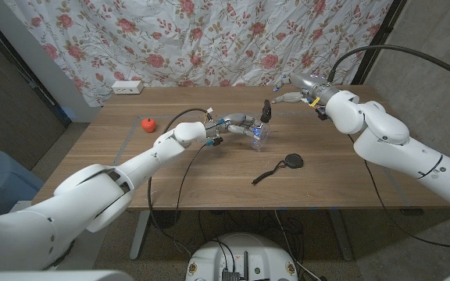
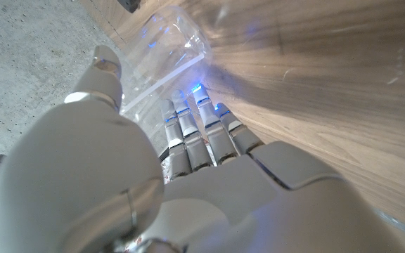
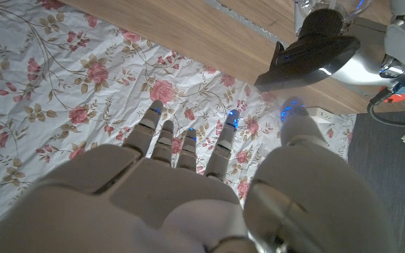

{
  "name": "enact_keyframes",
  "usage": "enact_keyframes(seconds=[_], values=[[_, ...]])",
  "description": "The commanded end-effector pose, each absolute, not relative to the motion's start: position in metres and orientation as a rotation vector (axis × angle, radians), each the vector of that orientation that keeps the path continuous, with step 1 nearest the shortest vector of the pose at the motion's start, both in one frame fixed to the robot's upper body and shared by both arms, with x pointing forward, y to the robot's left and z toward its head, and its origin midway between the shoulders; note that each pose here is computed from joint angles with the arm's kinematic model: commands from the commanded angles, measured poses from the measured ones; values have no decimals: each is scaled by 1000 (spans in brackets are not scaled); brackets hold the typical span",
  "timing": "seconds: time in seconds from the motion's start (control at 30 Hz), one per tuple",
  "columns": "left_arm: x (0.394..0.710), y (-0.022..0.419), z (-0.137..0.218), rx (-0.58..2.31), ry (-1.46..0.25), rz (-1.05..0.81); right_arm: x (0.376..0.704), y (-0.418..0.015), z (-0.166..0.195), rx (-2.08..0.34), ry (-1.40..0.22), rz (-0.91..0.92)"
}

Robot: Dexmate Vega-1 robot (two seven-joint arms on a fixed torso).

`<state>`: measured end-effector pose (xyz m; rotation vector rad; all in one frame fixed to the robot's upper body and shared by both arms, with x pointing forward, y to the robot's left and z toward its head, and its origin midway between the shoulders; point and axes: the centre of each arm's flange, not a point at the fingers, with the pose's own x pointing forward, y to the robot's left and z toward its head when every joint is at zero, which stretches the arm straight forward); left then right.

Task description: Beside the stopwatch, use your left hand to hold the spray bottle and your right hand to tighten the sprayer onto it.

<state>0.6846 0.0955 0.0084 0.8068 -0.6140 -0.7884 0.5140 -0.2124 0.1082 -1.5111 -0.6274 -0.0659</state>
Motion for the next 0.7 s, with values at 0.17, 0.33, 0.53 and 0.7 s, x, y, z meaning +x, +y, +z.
enact_keyframes(seconds=[0.17,0.33,0.53,0.7], values=[[685,97,14,824,-608,-801,516,-221,110,-1593,-634,6],[686,96,14,826,-606,-803,518,-224,111,-1626,-628,26],[686,96,15,826,-601,-802,520,-228,112,-1656,-639,43],[686,96,15,823,-601,-803,522,-230,113,-1674,-649,57]])
